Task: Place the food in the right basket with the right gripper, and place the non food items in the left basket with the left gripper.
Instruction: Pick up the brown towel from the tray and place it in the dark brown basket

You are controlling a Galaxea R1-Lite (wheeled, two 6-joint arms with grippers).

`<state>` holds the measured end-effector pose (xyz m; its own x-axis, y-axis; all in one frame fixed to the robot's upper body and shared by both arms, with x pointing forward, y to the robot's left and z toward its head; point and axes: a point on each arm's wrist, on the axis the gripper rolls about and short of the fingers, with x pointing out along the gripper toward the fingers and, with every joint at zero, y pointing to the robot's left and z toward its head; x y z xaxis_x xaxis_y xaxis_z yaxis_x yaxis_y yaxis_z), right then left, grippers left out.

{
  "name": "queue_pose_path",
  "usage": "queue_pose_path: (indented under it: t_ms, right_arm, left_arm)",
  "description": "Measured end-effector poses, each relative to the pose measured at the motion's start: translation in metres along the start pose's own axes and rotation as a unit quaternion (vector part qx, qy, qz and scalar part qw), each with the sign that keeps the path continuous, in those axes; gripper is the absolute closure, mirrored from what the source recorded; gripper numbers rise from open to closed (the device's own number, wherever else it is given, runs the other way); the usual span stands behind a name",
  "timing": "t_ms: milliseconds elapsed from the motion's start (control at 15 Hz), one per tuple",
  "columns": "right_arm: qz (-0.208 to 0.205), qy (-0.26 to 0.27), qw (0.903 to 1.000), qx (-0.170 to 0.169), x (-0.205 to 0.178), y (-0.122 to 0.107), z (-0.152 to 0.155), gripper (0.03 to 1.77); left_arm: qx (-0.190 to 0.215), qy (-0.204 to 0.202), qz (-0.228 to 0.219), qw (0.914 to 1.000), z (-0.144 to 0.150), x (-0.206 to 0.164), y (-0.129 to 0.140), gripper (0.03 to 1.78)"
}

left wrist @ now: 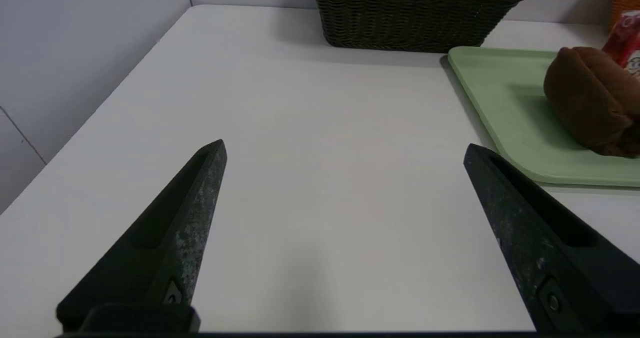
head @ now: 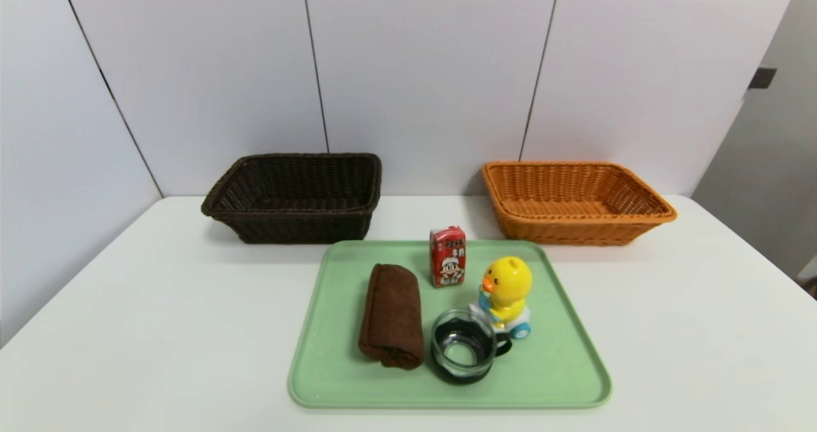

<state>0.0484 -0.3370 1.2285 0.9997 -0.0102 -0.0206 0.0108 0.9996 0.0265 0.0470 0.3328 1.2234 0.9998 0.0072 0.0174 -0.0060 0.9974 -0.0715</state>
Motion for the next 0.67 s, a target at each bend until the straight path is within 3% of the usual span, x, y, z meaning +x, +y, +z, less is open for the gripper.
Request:
queue_pose_path:
  t_ms: [333,667]
  right_arm:
    - [0.005,0.055,0.9985,-0.003,0.019,0.001,0.06,0.1]
    - [0.01,0.145,0.9893,-0.008,0.077,0.005,0.12,0.1]
  left_arm:
    - [-0.02,0.067,-0.024,0.9973,0.054,-0.005,-0.005,0.12]
    - [-0.031,0.142,-0.02,0.9892,0.115,0.046,-0.01,0.12]
